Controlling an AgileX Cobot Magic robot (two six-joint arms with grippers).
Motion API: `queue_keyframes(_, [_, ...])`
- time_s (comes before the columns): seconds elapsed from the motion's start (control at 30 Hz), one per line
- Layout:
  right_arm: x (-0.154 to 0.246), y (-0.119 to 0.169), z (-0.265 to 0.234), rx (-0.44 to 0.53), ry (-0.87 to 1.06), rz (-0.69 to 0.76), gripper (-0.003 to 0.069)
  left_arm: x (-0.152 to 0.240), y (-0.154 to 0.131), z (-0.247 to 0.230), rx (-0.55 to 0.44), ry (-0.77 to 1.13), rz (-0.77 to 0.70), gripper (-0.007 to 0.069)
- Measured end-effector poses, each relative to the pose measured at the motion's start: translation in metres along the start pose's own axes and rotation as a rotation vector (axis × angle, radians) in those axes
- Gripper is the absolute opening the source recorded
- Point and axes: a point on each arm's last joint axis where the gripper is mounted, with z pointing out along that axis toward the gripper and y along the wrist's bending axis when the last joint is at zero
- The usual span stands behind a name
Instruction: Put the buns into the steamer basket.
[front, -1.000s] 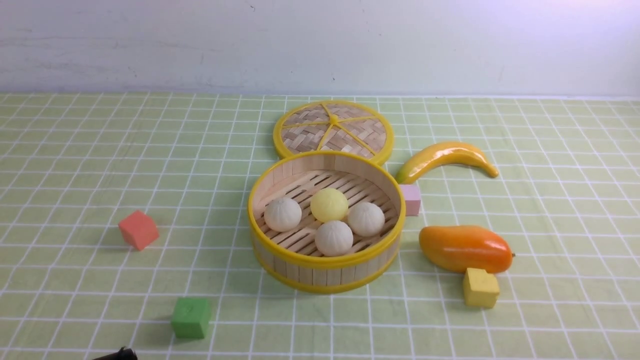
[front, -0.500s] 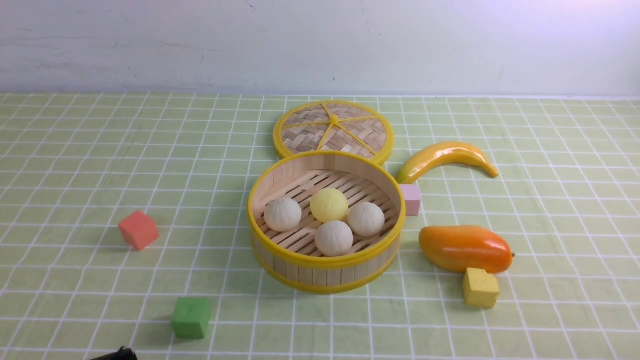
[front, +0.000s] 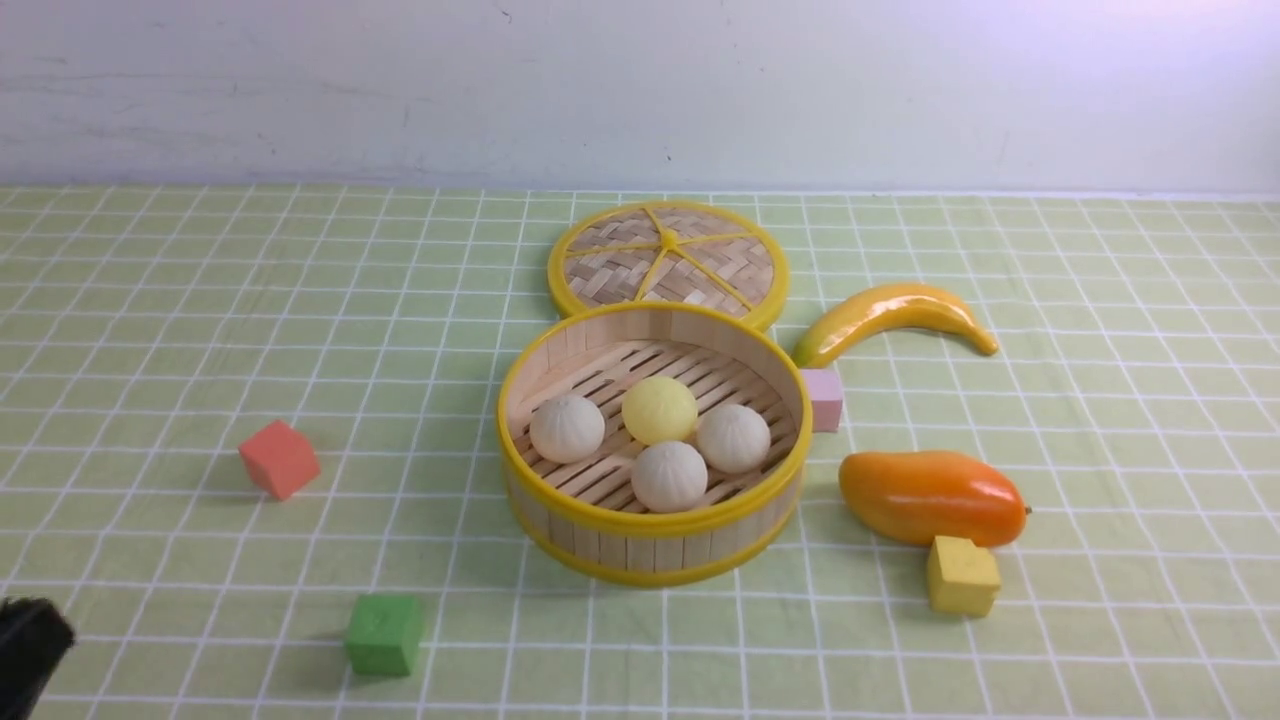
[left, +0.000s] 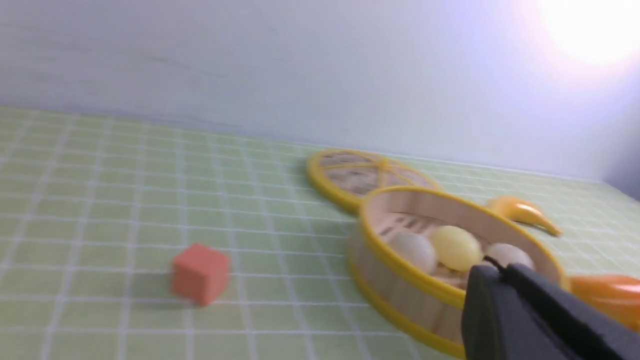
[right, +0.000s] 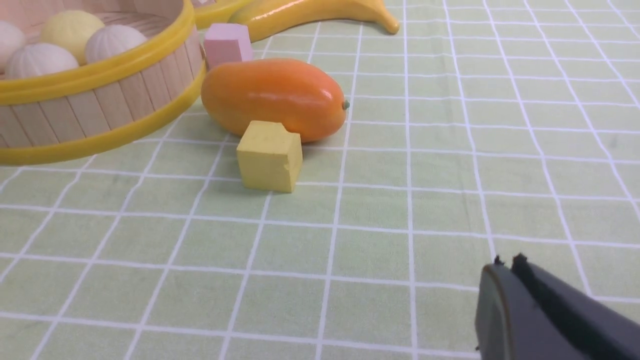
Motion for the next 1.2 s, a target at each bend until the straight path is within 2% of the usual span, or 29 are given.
queue_keyframes(0.07, [0.000,0.000,0.000,0.000,0.000,0.000,0.0007,0.017,0.009,-0.003,-0.085,0.014,-0.026,-0.0013])
queue_keyframes(0.13, [0.000,0.000,0.000,0.000,0.001,0.000,0.0010,0.035,0.017,-0.005,-0.165,0.107,-0.058,-0.0013])
queue_keyframes(0.23, [0.000,0.000,0.000,0.000,0.000,0.000,0.0013,0.050,0.020,-0.008,-0.210,0.242,-0.083,-0.0013])
queue_keyframes(0.43, [0.000,0.000,0.000,0.000,0.000,0.000,0.0020,0.053,0.019,-0.009,-0.209,0.271,-0.166,-0.0013])
queue_keyframes(1.2, [0.000,0.000,0.000,0.000,0.000,0.000,0.0050,0.053,0.018,-0.009,-0.207,0.269,-0.181,-0.0013])
